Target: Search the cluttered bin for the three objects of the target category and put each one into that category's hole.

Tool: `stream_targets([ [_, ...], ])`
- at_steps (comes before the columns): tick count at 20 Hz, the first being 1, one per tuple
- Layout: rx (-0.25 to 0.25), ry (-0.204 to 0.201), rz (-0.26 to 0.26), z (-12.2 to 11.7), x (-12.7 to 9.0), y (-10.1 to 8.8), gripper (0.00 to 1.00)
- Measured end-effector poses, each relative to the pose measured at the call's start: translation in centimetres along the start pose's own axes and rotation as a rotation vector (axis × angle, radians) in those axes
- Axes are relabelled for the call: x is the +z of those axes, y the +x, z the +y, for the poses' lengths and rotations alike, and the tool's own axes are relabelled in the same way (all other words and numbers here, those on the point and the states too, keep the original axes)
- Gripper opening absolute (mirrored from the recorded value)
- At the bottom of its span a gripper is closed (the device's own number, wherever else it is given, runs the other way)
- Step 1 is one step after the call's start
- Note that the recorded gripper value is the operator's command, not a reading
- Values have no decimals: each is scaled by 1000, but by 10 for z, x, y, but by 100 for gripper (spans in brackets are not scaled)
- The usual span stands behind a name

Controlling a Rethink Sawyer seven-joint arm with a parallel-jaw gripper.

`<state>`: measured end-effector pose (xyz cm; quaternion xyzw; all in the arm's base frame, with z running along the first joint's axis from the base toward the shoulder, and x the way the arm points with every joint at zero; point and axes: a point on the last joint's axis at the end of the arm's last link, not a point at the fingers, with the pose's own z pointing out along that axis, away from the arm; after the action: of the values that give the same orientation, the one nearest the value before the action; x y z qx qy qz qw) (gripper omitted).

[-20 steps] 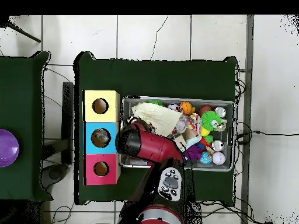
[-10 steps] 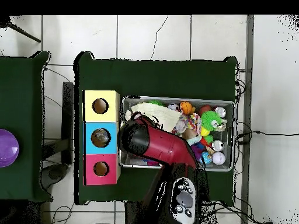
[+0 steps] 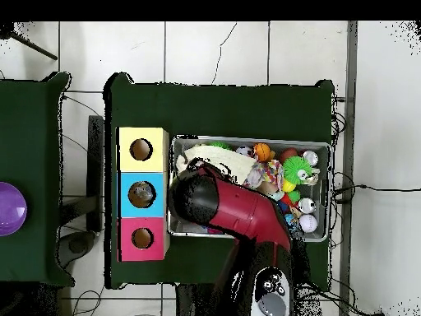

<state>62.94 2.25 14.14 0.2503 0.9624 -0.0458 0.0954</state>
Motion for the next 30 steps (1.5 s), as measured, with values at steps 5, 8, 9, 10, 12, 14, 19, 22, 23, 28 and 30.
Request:
stream_targets([
  [5, -45, 41, 3, -14, 13, 8, 100],
  [8, -74, 79, 1, -28, 28, 15, 100],
  [9, -78, 86, 0, -31, 31, 16, 100],
  [10, -83, 95, -1, -35, 35, 17, 100],
  [12, -93, 117, -4, -44, 42, 20, 100],
  [14, -102, 148, -10, -57, 51, 23, 100],
  [19, -117, 206, -36, -81, 65, 27, 100],
  [22, -121, 229, -59, -91, 70, 27, 100],
  [23, -123, 237, -68, -95, 72, 26, 100],
  [28, -135, 275, -118, -115, 84, 25, 100],
  [30, -141, 288, -128, -120, 88, 26, 100],
])
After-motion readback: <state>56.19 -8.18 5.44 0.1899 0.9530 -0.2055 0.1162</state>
